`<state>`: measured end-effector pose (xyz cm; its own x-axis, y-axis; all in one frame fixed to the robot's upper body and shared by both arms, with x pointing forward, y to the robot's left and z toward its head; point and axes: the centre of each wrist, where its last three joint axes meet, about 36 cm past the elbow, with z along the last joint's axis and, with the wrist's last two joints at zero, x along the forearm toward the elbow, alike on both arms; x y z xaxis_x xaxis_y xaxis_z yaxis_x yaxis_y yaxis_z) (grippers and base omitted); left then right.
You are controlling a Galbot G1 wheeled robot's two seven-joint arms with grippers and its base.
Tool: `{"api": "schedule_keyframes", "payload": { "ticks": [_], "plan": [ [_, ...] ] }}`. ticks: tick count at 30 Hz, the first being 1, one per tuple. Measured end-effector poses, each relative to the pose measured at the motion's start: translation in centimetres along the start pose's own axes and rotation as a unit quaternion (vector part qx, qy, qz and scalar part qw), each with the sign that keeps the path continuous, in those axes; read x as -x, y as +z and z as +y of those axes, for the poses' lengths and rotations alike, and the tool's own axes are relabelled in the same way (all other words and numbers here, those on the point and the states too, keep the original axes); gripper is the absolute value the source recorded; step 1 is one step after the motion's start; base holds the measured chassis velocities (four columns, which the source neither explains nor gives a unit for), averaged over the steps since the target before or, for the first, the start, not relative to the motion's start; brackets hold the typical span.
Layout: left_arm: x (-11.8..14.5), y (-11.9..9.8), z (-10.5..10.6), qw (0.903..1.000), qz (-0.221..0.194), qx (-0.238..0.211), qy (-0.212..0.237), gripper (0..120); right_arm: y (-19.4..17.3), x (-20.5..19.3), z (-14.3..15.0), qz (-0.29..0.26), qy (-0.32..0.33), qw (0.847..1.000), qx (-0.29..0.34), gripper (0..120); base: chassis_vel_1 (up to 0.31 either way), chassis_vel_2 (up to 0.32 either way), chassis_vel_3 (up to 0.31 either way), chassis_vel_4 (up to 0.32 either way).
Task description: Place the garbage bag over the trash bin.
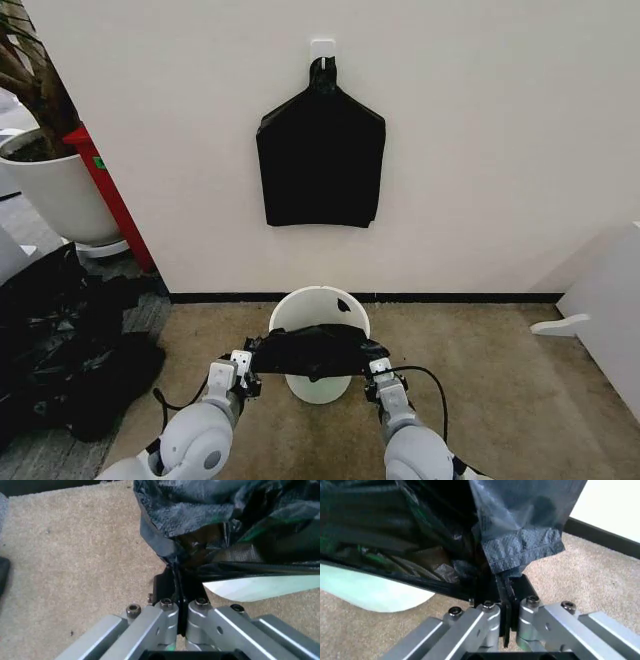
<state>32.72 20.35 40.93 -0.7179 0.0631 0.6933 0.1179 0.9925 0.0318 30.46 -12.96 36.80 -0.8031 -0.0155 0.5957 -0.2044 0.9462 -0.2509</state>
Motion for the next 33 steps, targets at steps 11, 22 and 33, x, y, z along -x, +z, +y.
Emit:
{"api": "schedule_keyframes", "payload": {
  "ticks": [11,22,33],
  "plan": [
    [-3.0,-1.3,0.7,0.9999,-0.014,0.005,-0.008,23,0.1,-2.2,-1.3,0.002,-0.028,1.0,0.01,37,0.0,0.0,0.0,0.0],
    [-10.0,-2.2,0.5,0.9975,-0.03,0.063,-0.012,64,-1.2,-9.8,-2.9,-0.029,-0.051,0.998,0.026,79,0.0,0.0,0.0,0.0],
    [-13.6,-6.0,-0.7,0.993,-0.101,0.006,0.062,98,-6.0,-9.2,-7.0,-0.176,-0.069,0.976,0.108,100,0.0,0.0,0.0,0.0]
  ]
}}
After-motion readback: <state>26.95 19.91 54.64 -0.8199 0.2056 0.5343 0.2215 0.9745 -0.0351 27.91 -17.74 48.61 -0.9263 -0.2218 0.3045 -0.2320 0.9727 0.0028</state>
